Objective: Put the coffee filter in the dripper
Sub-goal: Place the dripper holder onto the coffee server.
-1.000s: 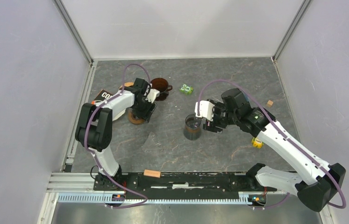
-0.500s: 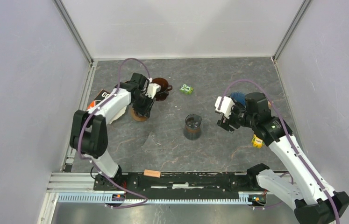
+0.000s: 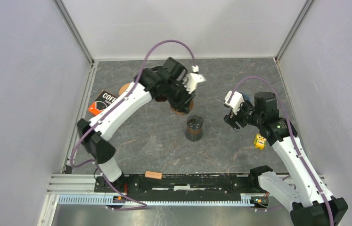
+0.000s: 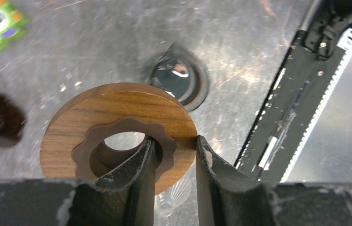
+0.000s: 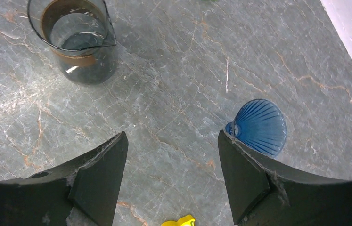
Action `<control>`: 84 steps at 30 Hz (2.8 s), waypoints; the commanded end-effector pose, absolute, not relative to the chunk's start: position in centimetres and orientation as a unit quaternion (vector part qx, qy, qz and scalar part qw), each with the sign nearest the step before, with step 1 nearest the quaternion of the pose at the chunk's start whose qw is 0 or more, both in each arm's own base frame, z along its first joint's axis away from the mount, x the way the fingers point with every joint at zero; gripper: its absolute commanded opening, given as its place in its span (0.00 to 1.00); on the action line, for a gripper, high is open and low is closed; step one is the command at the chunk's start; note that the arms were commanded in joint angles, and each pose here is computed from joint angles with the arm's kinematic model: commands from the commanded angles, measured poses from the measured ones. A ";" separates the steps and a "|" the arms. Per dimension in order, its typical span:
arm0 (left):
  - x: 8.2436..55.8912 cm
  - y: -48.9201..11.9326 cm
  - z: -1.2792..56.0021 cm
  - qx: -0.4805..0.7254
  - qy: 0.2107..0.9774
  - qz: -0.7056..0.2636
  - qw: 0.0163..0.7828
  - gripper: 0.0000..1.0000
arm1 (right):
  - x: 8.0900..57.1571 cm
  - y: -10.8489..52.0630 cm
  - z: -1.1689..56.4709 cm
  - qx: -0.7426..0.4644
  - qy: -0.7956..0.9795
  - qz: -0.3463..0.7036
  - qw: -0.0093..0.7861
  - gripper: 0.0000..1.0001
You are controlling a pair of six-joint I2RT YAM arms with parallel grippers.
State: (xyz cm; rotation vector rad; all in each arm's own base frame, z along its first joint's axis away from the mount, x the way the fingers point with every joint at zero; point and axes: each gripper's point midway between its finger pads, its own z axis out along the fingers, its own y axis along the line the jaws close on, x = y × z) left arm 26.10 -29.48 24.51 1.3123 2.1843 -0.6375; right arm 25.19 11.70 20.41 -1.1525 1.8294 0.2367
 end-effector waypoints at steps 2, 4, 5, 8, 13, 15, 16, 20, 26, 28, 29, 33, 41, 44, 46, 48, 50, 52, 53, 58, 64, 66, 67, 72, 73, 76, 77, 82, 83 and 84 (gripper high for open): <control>22.5 -33.8 23.1 0.496 0.810 -0.276 0.150 0.11 | 25.8 11.1 23.2 -0.443 0.737 0.095 0.502 0.77; 21.9 -35.2 22.7 0.497 0.809 -0.284 0.135 0.09 | 25.6 10.7 23.4 -0.437 0.736 0.092 0.508 0.77; 21.9 -35.7 22.2 0.499 0.809 -0.283 0.130 0.09 | 25.5 10.5 23.4 -0.436 0.736 0.091 0.509 0.77; 21.6 -36.6 21.2 0.511 0.807 -0.268 0.124 0.08 | 25.2 10.0 23.3 -0.429 0.737 0.088 0.516 0.77; 21.2 -37.2 19.9 0.522 0.810 -0.241 0.118 0.08 | 24.9 9.6 22.7 -0.425 0.739 0.090 0.515 0.78; 21.2 -37.1 19.5 0.523 0.812 -0.234 0.113 0.08 | 24.8 9.7 22.7 -0.425 0.738 0.092 0.516 0.78; 21.1 -37.1 19.3 0.523 0.813 -0.232 0.111 0.08 | 24.8 9.7 22.6 -0.425 0.738 0.095 0.516 0.78; 21.5 -37.0 18.7 0.524 0.816 -0.220 0.110 0.09 | 24.6 10.0 22.4 -0.426 0.736 0.107 0.515 0.78; 22.0 -37.1 17.8 0.525 0.819 -0.207 0.105 0.13 | 24.5 9.8 22.4 -0.424 0.736 0.107 0.517 0.79; 22.0 -37.3 17.8 0.526 0.818 -0.210 0.103 0.14 | 24.6 9.8 22.4 -0.422 0.737 0.107 0.517 0.79; 22.1 -37.4 17.7 0.526 0.818 -0.210 0.102 0.15 | 24.6 9.8 22.3 -0.422 0.737 0.107 0.517 0.79; 22.3 -37.4 17.2 0.524 0.821 -0.203 0.099 0.15 | 24.6 9.7 22.4 -0.420 0.737 0.109 0.517 0.80; 22.2 -37.4 17.0 0.524 0.822 -0.203 0.092 0.21 | 24.6 9.6 21.9 -0.420 0.742 0.111 0.512 0.80; 22.2 -37.2 16.8 0.525 0.823 -0.199 0.090 0.28 | 24.6 9.7 21.9 -0.420 0.741 0.111 0.512 0.80; 22.2 -37.1 16.7 0.525 0.823 -0.197 0.088 0.30 | 24.6 9.7 21.9 -0.420 0.741 0.112 0.512 0.80; 22.2 -37.0 16.6 0.525 0.824 -0.196 0.086 0.31 | 24.6 9.7 21.9 -0.420 0.741 0.112 0.511 0.80; 22.1 -37.1 16.6 0.525 0.824 -0.197 0.084 0.32 | 24.6 9.7 21.8 -0.420 0.742 0.113 0.510 0.80; 22.2 -37.1 16.6 0.525 0.824 -0.197 0.086 0.34 | 24.6 9.7 21.8 -0.420 0.742 0.113 0.511 0.80; 22.2 -37.1 16.6 0.525 0.824 -0.196 0.086 0.35 | 24.6 9.7 21.9 -0.420 0.741 0.113 0.511 0.80; 22.2 -37.2 16.6 0.526 0.823 -0.198 0.086 0.40 | 24.5 9.6 21.9 -0.419 0.742 0.112 0.511 0.80; 22.3 -37.2 16.2 0.527 0.824 -0.194 0.081 0.41 | 24.5 9.6 22.0 -0.420 0.742 0.111 0.511 0.80; 22.3 -37.2 16.0 0.527 0.824 -0.193 0.079 0.41 | 24.5 9.6 22.0 -0.420 0.741 0.111 0.512 0.80; 22.4 -37.2 15.9 0.526 0.825 -0.193 0.079 0.41 | 24.5 9.6 22.0 -0.420 0.741 0.111 0.512 0.80; 22.3 -37.2 16.0 0.527 0.824 -0.192 0.078 0.43 | 24.4 9.6 22.0 -0.420 0.741 0.111 0.512 0.80; 22.4 -37.2 16.1 0.528 0.824 -0.192 0.080 0.43 | 24.5 9.6 22.0 -0.420 0.741 0.111 0.511 0.80; 22.4 -37.2 16.7 0.528 0.822 -0.192 0.089 0.46 | 24.5 9.6 22.0 -0.420 0.742 0.111 0.511 0.80; 22.5 -37.1 16.9 0.529 0.822 -0.192 0.092 0.48 | 24.5 9.6 22.0 -0.420 0.742 0.112 0.511 0.80; 22.6 -37.0 18.3 0.528 0.819 -0.192 0.111 0.57 | 24.6 9.7 22.0 -0.420 0.743 0.113 0.508 0.80; 22.7 -36.8 18.7 0.528 0.819 -0.192 0.117 0.58 | 24.6 9.7 22.0 -0.420 0.744 0.113 0.507 0.80; 22.7 -36.8 19.0 0.529 0.818 -0.193 0.120 0.59 | 24.7 9.7 22.1 -0.421 0.744 0.113 0.506 0.80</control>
